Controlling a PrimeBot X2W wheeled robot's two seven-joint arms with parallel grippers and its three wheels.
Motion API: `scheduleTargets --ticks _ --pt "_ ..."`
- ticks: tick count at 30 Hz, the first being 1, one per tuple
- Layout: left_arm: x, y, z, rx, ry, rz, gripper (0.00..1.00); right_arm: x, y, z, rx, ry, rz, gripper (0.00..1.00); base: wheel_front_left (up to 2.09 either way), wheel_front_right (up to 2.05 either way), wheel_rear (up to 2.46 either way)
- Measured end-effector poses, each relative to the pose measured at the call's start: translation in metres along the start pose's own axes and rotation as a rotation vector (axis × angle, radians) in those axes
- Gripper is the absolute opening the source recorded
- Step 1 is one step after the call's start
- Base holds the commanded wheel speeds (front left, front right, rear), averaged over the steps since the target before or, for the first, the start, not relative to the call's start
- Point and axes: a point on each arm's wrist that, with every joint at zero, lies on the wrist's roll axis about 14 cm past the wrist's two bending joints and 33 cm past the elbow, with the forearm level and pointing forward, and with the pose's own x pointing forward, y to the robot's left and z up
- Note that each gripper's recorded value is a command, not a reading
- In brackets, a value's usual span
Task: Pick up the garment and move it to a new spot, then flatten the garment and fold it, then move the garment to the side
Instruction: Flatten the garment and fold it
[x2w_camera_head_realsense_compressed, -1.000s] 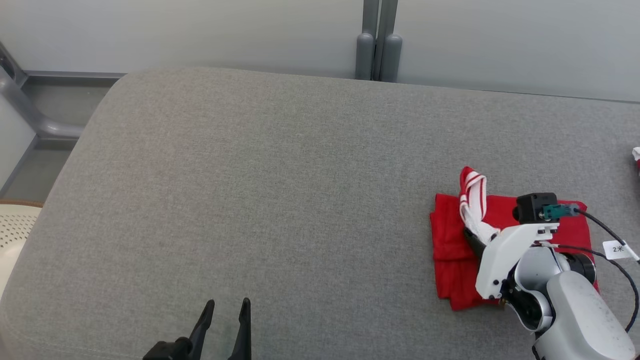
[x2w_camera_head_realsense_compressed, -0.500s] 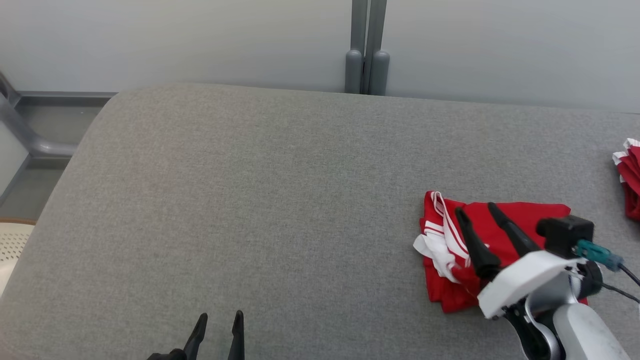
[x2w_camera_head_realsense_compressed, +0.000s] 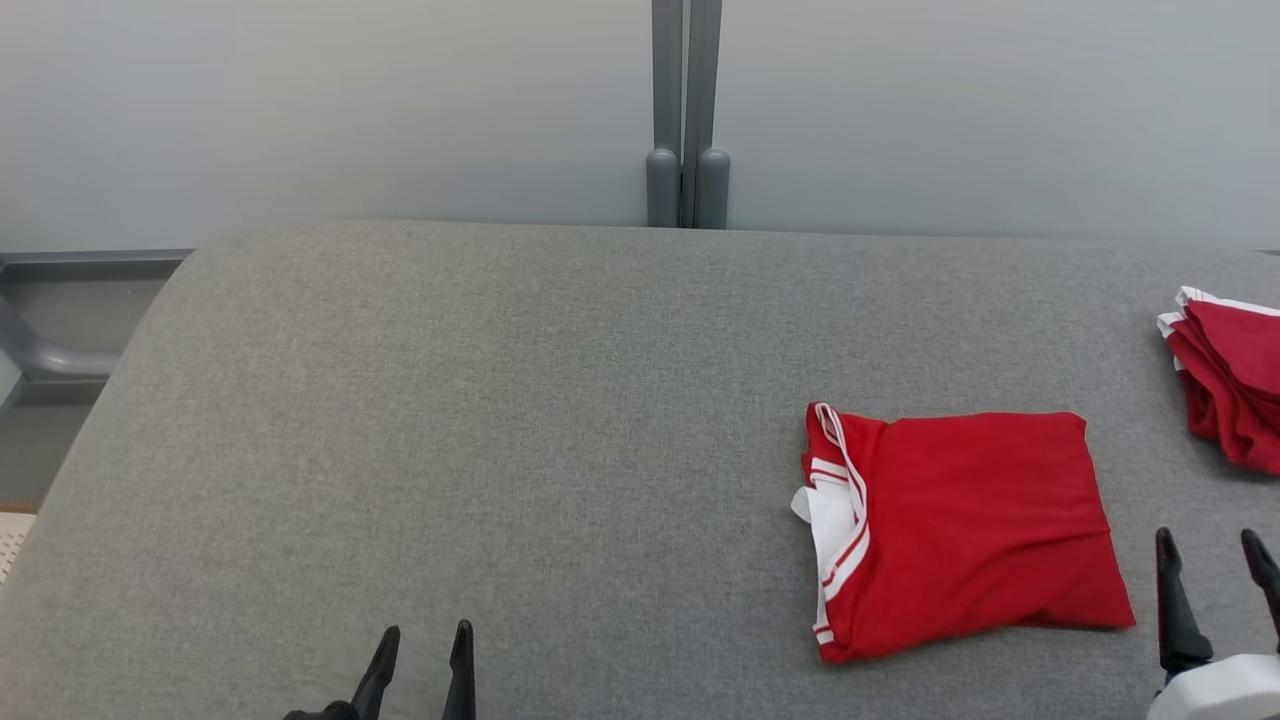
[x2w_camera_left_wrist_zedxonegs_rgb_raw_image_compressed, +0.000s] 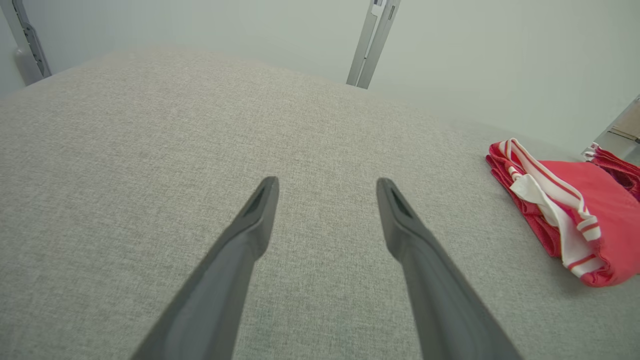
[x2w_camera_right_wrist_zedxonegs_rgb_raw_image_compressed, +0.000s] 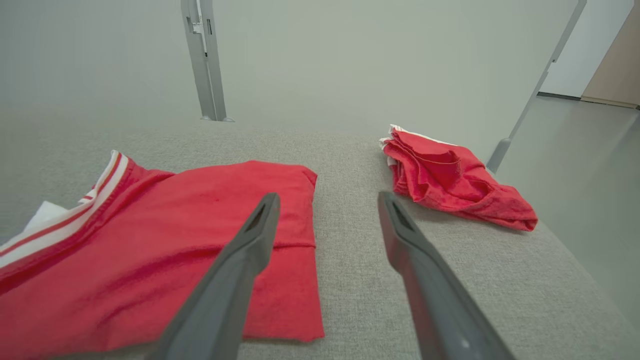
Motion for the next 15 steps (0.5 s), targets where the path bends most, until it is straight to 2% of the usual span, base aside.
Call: scheduleTargets --ticks 8,15 --pt "-0.001 0.007 0.013 0.024 -0.043 0.014 1.0 -0.023 -0.019 0.0 -0.029 -0.004 -0.084 1.0 0.0 0.0 0.0" --pt "-0.004 0.013 0.015 0.024 -0.048 0.035 1.0 -0.02 -0.001 0.002 -0.022 -0.012 -0.042 1.0 0.0 0.0 0.0"
